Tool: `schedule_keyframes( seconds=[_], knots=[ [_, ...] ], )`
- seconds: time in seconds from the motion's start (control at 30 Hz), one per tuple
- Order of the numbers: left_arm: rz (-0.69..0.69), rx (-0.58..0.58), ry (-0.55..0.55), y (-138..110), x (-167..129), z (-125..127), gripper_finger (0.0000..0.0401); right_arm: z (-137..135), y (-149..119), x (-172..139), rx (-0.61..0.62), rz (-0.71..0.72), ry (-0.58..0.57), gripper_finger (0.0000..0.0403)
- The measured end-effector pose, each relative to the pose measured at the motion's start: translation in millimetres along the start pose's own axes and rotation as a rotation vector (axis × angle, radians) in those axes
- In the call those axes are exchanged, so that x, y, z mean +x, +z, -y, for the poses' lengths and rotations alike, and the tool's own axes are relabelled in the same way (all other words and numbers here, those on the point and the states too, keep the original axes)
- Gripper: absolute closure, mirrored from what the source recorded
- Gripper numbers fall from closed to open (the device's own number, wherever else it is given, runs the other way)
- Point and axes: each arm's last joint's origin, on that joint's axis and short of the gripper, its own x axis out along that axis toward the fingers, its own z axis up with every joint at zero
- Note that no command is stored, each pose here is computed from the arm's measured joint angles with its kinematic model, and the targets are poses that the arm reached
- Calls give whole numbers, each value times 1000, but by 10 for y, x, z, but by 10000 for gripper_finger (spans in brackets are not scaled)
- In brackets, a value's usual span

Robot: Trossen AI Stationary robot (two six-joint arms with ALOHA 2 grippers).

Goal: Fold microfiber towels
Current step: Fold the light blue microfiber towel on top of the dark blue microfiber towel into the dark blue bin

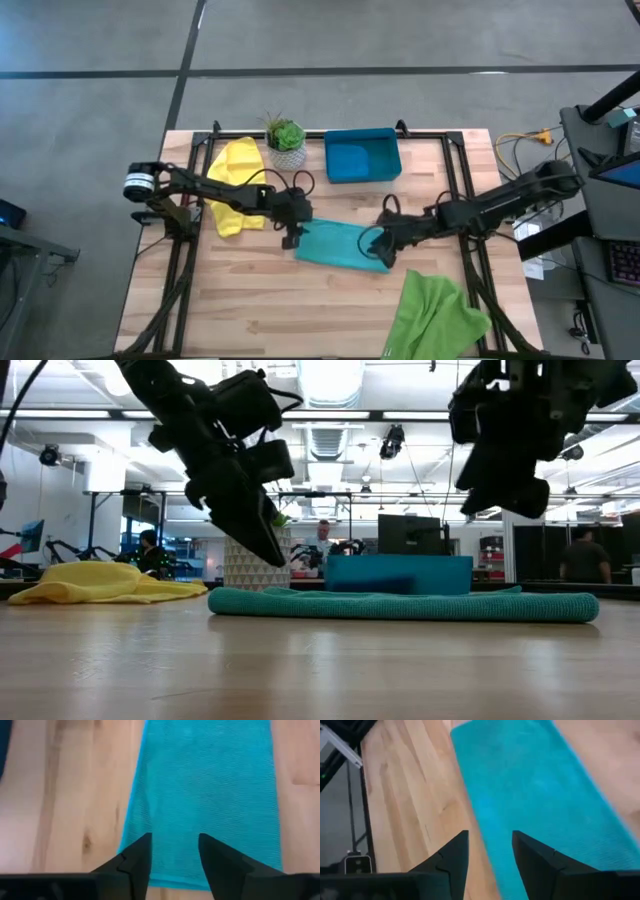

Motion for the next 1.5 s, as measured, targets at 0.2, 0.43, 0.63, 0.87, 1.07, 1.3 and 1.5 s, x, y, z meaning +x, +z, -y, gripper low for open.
schedule_keyframes(
  seconds=[0.2, 0.43, 0.63, 0.87, 1.07, 1.3, 1.5],
  knots=[
    [-58, 99, -8, -24, 163, -7, 352, -44, -164, 168, 71, -59, -25, 291],
    [-217, -14, -8, -206, 332, 7, 390, 62, -272, 346, 122, -116, -143, 320],
    [-260, -76, -81, -239, 249, 193, 389, 305, -200, 481, 133, -117, -295, 343],
    [-258, -152, -241, -217, 223, 517, 389, 599, 43, 491, 86, -109, -384, 355],
    [-170, -181, -363, -107, 218, 702, 389, 651, 293, 300, -22, -42, -355, 360],
    [-21, -136, -351, 81, -117, 689, 399, 121, 340, -32, -257, 134, -78, 360],
    [37, -125, -356, 7, -378, 697, 401, -482, 181, -21, -328, 309, 281, 360]
  ],
)
